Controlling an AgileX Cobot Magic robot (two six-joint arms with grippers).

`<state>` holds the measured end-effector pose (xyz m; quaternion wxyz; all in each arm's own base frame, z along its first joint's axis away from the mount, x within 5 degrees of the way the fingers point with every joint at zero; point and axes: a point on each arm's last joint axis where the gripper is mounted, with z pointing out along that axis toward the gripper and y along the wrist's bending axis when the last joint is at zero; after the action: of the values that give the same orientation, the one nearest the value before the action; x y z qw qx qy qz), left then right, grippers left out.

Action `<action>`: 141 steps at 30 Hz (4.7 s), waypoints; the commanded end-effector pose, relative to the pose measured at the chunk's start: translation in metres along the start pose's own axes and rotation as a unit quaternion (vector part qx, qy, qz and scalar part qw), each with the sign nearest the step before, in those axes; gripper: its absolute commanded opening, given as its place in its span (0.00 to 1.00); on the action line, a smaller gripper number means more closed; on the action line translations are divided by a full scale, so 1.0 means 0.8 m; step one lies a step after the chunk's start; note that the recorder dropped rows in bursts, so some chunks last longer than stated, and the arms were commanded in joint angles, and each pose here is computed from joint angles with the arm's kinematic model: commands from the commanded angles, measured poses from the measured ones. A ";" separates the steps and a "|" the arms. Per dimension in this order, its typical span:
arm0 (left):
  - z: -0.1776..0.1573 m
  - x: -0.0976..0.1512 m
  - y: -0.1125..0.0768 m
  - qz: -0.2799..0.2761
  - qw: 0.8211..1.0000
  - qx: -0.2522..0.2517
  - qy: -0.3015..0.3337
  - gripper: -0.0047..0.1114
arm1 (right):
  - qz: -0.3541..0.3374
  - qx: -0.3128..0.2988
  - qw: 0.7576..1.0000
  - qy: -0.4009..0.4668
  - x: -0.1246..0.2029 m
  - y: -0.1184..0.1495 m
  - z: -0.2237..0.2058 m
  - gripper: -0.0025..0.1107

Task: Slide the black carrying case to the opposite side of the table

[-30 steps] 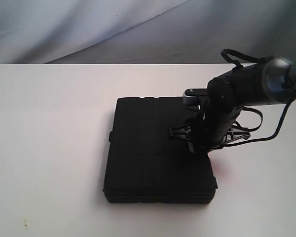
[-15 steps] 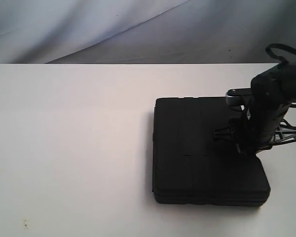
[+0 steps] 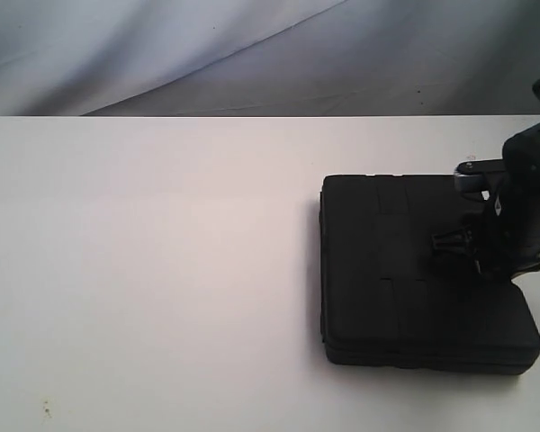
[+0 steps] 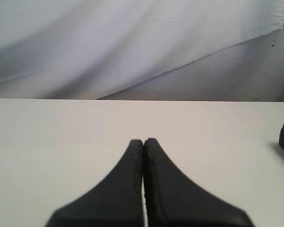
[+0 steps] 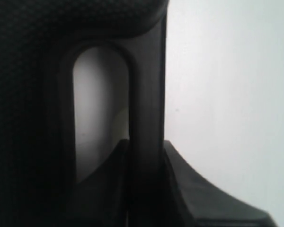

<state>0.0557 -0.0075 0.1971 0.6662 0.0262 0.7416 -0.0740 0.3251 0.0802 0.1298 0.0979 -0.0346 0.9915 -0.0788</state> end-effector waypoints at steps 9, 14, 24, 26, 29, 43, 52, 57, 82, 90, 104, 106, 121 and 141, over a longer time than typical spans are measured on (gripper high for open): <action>0.000 0.001 0.000 -0.001 1.000 0.004 0.000 0.04 | -0.013 0.017 1.000 -0.006 -0.003 -0.020 -0.006 0.02; 0.000 0.001 0.000 -0.001 1.000 0.004 0.000 0.04 | -0.015 0.016 1.000 -0.007 -0.003 -0.020 -0.006 0.02; 0.000 0.001 0.000 -0.001 1.000 0.004 0.000 0.04 | -0.003 0.000 1.000 -0.008 -0.004 -0.017 -0.006 0.02; 0.000 0.001 0.000 -0.001 1.000 0.004 0.000 0.04 | 0.002 -0.010 1.000 -0.009 -0.004 -0.014 -0.006 0.02; 0.000 0.001 0.000 -0.001 1.000 0.004 0.000 0.04 | -0.003 -0.010 1.000 -0.010 -0.004 -0.014 -0.006 0.02; 0.000 0.001 0.000 -0.001 1.000 0.004 0.000 0.04 | -0.009 -0.017 0.999 -0.031 -0.009 -0.013 -0.006 0.08; 0.000 0.001 0.000 -0.001 1.000 0.004 0.000 0.04 | -0.009 -0.017 0.999 -0.033 -0.009 -0.013 -0.006 0.25; 0.000 0.001 0.000 -0.001 1.000 0.004 0.000 0.04 | -0.013 -0.016 0.999 -0.038 -0.010 -0.013 -0.006 0.26; 0.000 0.001 0.000 -0.001 1.000 0.004 0.000 0.04 | -0.087 -0.051 0.852 -0.514 0.015 -0.059 -0.279 0.02; 0.000 0.001 0.000 -0.001 1.000 0.004 0.000 0.04 | -0.128 -0.039 0.724 -0.677 0.104 -0.077 -0.352 0.02; 0.000 0.001 0.000 -0.001 1.000 0.004 0.000 0.04 | -0.103 0.092 0.662 -0.737 0.261 -0.135 -0.409 0.02; 0.000 0.001 0.000 -0.001 1.000 0.004 0.000 0.04 | -0.094 0.109 0.661 -0.736 0.277 -0.142 -0.410 0.02; 0.000 0.001 0.000 -0.001 1.000 0.004 0.000 0.04 | -0.023 0.108 0.643 -0.758 0.359 -0.166 -0.408 0.02; 0.000 0.001 0.000 -0.001 1.000 0.004 0.000 0.04 | -0.084 -0.047 0.719 -0.688 0.374 -0.127 -0.338 0.02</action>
<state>0.0557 -0.0075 0.1971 0.6662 0.0262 0.7416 -0.0740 -0.0245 -0.0124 0.3652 0.7572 -0.1472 0.6361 -0.0193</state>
